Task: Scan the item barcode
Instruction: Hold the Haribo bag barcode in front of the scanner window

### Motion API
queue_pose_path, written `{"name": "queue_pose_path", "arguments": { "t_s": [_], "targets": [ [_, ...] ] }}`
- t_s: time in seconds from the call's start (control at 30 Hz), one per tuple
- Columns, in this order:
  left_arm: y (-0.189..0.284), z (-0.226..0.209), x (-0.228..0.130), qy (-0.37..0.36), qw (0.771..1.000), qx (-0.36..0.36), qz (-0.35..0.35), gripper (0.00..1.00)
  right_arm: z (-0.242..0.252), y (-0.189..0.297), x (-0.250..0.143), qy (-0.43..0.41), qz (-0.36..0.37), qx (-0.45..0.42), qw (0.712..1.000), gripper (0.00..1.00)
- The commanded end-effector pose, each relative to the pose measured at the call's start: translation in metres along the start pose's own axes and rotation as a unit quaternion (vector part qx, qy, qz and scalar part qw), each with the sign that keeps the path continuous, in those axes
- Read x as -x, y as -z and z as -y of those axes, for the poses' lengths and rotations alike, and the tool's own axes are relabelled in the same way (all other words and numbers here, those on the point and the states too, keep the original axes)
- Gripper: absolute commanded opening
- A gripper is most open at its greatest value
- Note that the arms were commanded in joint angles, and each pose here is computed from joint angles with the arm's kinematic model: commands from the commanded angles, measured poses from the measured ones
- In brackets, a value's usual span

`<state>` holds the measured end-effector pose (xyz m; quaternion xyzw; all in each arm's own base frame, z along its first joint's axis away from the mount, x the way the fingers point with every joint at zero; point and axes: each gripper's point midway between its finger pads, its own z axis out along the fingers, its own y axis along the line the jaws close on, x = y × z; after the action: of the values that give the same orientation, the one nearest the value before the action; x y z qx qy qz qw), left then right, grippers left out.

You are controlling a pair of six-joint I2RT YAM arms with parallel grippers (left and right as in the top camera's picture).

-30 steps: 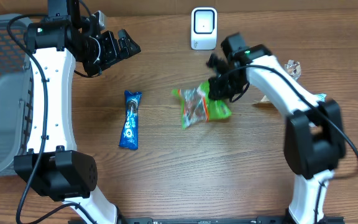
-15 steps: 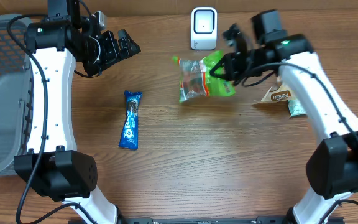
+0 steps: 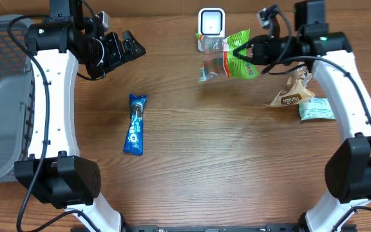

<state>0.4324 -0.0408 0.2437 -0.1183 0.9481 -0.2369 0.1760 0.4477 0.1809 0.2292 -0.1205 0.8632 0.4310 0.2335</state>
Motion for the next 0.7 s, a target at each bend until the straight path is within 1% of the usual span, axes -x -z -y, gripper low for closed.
{"name": "queue_pose_path", "arguments": {
  "t_s": [0.0, 0.03, 0.07, 0.1, 0.13, 0.2, 0.23, 0.27, 0.3, 0.33, 0.37, 0.4, 0.5, 0.63, 0.67],
  "targets": [
    [0.004, 0.008, 0.004, -0.001, 1.000, -0.007, 0.008, 1.00, 0.026, 0.009, 0.037, 0.037, 0.078, -0.229, 0.970, 0.04],
    [0.004, 0.008, 0.004, -0.001, 1.000, -0.007, 0.008, 1.00, 0.032, 0.011, 0.042, 0.045, 0.090, -0.265, 0.959, 0.04],
    [0.004, 0.008, 0.004, -0.001, 1.000, -0.007, 0.008, 1.00, 0.038, 0.014, 0.050, 0.059, 0.111, -0.320, 0.939, 0.04],
    [0.004, 0.008, 0.004, -0.001, 1.000, -0.007, 0.008, 1.00, 0.039, 0.016, 0.054, 0.066, 0.124, -0.347, 0.927, 0.04],
    [0.004, 0.008, 0.004, -0.001, 1.000, -0.007, 0.008, 1.00, 0.039, 0.018, 0.063, 0.085, 0.144, -0.383, 0.908, 0.04],
    [0.004, 0.008, 0.004, -0.001, 1.000, -0.007, 0.008, 1.00, 0.030, 0.021, 0.077, 0.129, 0.172, -0.426, 0.879, 0.04],
    [0.004, 0.008, 0.004, -0.001, 1.000, -0.007, 0.008, 1.00, 0.021, 0.021, 0.089, 0.166, 0.194, -0.451, 0.855, 0.04],
    [0.004, 0.008, 0.004, -0.001, 1.000, -0.007, 0.008, 1.00, 0.016, 0.020, 0.096, 0.186, 0.203, -0.460, 0.844, 0.04],
    [0.004, 0.008, 0.004, -0.001, 1.000, -0.007, 0.008, 1.00, 0.006, 0.017, 0.108, 0.223, 0.222, -0.471, 0.824, 0.04],
    [0.004, 0.008, 0.004, -0.001, 1.000, -0.007, 0.008, 1.00, 0.002, 0.016, 0.115, 0.238, 0.234, -0.475, 0.814, 0.04],
    [0.004, 0.008, 0.004, -0.001, 1.000, -0.007, 0.008, 1.00, 0.000, 0.015, 0.128, 0.254, 0.259, -0.483, 0.797, 0.04],
    [0.004, 0.008, 0.004, -0.001, 1.000, -0.007, 0.008, 1.00, 0.002, 0.009, 0.138, 0.281, 0.267, -0.490, 0.781, 0.04],
    [0.004, 0.008, 0.004, -0.001, 1.000, -0.007, 0.008, 1.00, 0.009, -0.006, 0.148, 0.340, 0.257, -0.503, 0.752, 0.04],
    [0.004, 0.008, 0.004, -0.001, 1.000, -0.007, 0.008, 1.00, 0.028, -0.037, 0.154, 0.448, 0.209, -0.533, 0.686, 0.04],
    [0.004, 0.008, 0.004, -0.001, 1.000, -0.007, 0.008, 1.00, 0.031, -0.041, 0.155, 0.462, 0.204, -0.537, 0.676, 0.04]
  ]
}}
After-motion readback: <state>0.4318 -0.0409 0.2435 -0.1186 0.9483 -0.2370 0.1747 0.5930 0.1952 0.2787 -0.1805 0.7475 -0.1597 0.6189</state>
